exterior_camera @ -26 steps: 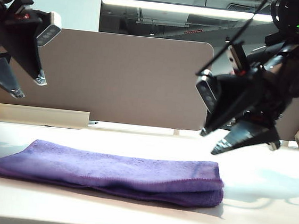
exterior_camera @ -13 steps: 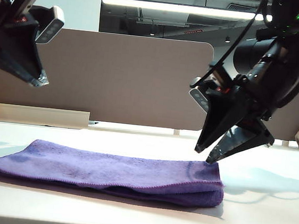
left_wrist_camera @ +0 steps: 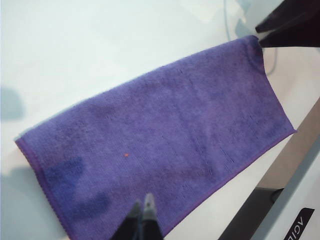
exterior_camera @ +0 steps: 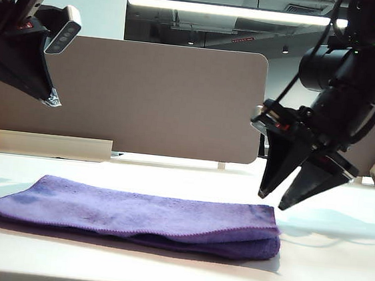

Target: Fold the bottom of the cloth upward, then fold it vertically to form a square shape.

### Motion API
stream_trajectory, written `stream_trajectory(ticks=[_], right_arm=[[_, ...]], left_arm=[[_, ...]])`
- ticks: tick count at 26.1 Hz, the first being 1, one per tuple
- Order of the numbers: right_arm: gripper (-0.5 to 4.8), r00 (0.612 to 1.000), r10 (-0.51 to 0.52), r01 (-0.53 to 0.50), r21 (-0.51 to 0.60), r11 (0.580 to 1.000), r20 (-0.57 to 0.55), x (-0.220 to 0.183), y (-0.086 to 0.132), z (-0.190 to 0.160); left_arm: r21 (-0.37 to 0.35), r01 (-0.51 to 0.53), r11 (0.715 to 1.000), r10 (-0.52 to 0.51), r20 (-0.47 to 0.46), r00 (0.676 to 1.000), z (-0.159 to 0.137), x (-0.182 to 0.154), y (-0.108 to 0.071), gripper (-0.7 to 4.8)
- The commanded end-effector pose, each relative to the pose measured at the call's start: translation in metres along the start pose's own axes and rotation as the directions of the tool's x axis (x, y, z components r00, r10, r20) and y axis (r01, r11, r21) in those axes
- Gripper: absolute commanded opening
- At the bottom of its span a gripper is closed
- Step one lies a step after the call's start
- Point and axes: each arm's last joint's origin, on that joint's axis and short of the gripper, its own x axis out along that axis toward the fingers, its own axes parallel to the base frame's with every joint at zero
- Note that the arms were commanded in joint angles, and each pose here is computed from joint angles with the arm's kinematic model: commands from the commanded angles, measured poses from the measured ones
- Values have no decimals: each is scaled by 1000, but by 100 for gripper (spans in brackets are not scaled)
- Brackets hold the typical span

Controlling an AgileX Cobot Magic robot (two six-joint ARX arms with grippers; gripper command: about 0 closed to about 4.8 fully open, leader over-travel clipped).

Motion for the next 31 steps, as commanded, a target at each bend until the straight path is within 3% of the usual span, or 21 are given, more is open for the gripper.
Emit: stream_trajectory(ticks=[1,5,22,25,31], right_arm=[[217,1000,-3,3,7,1000,10,-3,-2,1],[217,999,43,-43,21,999,-10,-3,-1,-2],[211,1000,14,-14,19,1000,-6,3,-5,-1],[211,1000,20,-19,28,999,-24,9,-8,-1],[144,999,27,-26,30,999,-28,11,-9,-1]], left_arm=[[2,6,1000,-6,6,1000,0,-1,-1,-6],[1,6,1000,-6,5,1000,0,-1,-1,-6],[-3,11,1000,-11,3,1000,-1,-1,-1,-6],[-5,159,987,-158,56,986,0,-1,-6,-6],[-2,152,988,-152,34,988,0,2,-9,-6]])
